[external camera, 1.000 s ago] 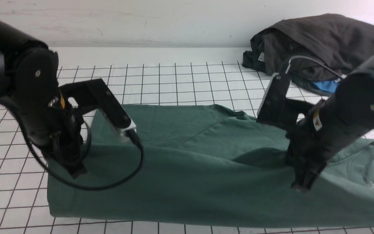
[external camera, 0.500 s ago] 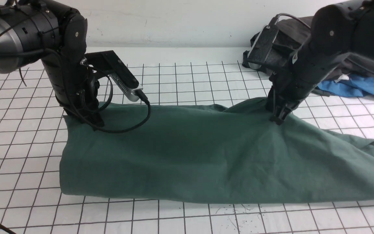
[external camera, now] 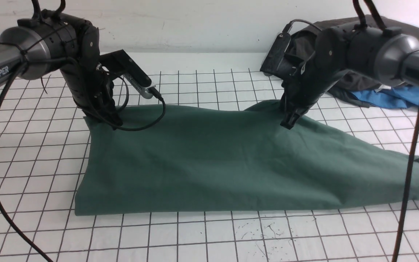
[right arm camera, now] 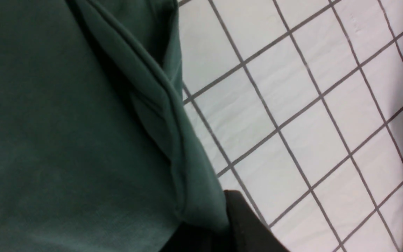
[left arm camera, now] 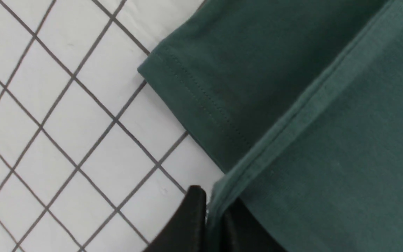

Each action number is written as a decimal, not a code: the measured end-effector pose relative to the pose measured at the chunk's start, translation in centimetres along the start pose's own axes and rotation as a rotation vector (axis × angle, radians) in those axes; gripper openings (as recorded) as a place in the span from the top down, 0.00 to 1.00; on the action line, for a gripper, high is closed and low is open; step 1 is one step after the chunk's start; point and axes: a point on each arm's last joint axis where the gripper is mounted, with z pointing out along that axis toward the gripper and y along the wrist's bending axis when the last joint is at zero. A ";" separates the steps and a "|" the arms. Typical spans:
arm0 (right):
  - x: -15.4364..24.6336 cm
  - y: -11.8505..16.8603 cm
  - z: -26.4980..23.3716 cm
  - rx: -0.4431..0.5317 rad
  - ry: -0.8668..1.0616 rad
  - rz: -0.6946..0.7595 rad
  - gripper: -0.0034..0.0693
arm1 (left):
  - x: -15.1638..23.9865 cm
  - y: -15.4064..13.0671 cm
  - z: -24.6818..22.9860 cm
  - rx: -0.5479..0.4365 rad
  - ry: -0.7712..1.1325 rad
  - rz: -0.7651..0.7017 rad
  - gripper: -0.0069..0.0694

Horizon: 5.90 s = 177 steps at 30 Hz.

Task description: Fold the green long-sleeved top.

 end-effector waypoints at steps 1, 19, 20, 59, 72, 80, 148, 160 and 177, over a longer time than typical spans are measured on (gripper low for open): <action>0.0 0.0 0.6 0.005 -0.005 0.009 0.94 | 0.0 0.1 0.6 -0.001 0.000 -0.005 0.87; 1.8 -5.6 -6.7 0.158 -0.023 0.531 0.33 | -2.0 2.6 -1.9 -0.058 -0.084 -0.248 0.29; 2.3 -6.0 -7.9 0.164 -0.007 0.547 0.33 | -2.2 2.8 -2.9 -0.051 -0.086 -0.279 0.28; 24.7 -2.0 -2.7 -0.004 0.450 1.139 0.27 | -5.0 -2.2 -8.6 0.297 -0.147 -0.184 0.92; 23.8 -2.1 -3.3 -0.058 0.411 1.070 0.86 | -5.0 -2.2 -8.7 0.294 -0.152 -0.156 0.92; 20.2 -7.2 -13.2 0.121 0.372 1.005 0.86 | -2.5 1.2 -14.0 0.210 -0.243 -0.220 0.92; 7.4 15.5 -32.3 -0.085 -0.430 0.472 0.97 | 29.1 -20.3 -22.9 -0.090 -0.711 -0.578 0.92; 13.7 18.8 -36.1 0.051 -0.746 0.493 0.97 | 30.0 -21.3 -23.0 -0.089 -0.721 -0.567 0.92; 13.9 19.0 -36.4 0.044 -0.772 0.504 0.97 | 30.0 -21.4 -23.0 -0.088 -0.720 -0.567 0.92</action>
